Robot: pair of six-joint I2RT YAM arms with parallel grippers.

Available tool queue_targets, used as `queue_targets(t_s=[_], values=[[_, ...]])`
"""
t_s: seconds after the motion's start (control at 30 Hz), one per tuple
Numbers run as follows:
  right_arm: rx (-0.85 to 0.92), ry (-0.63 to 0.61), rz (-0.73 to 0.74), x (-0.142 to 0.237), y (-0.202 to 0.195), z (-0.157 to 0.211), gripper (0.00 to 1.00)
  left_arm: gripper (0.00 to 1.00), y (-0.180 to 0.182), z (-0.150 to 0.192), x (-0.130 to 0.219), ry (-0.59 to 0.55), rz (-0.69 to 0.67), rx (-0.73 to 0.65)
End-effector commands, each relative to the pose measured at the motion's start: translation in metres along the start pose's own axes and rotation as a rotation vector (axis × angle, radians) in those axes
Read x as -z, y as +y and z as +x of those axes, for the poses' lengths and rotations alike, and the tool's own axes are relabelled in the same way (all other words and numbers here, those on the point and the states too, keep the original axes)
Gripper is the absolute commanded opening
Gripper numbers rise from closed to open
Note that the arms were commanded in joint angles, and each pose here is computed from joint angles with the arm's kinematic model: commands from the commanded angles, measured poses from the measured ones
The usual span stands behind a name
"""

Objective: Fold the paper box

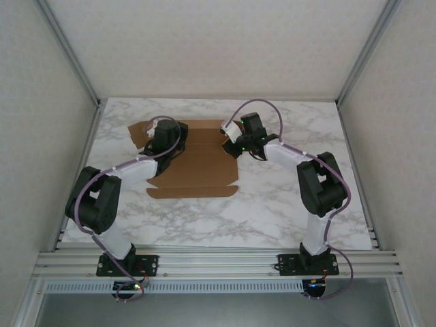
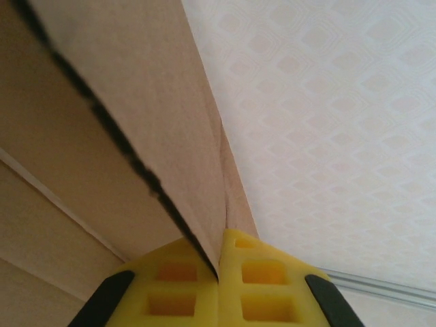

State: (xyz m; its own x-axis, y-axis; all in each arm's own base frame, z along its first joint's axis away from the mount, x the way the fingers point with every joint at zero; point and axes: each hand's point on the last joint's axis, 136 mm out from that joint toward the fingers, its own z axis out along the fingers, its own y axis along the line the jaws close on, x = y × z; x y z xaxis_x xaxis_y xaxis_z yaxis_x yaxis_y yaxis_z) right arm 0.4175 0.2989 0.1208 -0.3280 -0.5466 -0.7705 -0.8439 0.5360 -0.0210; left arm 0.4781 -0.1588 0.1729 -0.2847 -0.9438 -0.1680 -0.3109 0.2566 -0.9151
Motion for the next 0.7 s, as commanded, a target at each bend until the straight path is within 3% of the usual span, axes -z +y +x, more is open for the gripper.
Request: queue_targets(t_s=[0.0,0.1,0.2,0.37,0.5,0.67], values=[[-0.012,-0.030,-0.070,0.027,0.013,-0.015,0.14,0.00,0.036,0.000,-0.003,0.000,-0.148,-0.088],[-0.052,-0.061,-0.151,0.042,0.023,-0.024,0.13,0.00,0.038,-0.001,-0.004,-0.008,-0.169,-0.116],[-0.135,-0.181,-0.213,0.067,0.020,-0.047,0.12,0.00,0.040,-0.001,-0.004,-0.012,-0.182,-0.130],[-0.317,-0.360,-0.038,0.106,-0.050,-0.067,0.07,0.00,0.037,-0.001,-0.003,-0.012,-0.176,-0.130],[-0.430,-0.263,0.291,0.106,-0.128,-0.039,0.04,0.00,0.033,0.000,-0.002,-0.003,-0.165,-0.127],[-0.466,-0.089,0.312,0.065,-0.164,-0.001,0.05,0.00,0.030,0.003,-0.002,0.015,-0.154,-0.117]])
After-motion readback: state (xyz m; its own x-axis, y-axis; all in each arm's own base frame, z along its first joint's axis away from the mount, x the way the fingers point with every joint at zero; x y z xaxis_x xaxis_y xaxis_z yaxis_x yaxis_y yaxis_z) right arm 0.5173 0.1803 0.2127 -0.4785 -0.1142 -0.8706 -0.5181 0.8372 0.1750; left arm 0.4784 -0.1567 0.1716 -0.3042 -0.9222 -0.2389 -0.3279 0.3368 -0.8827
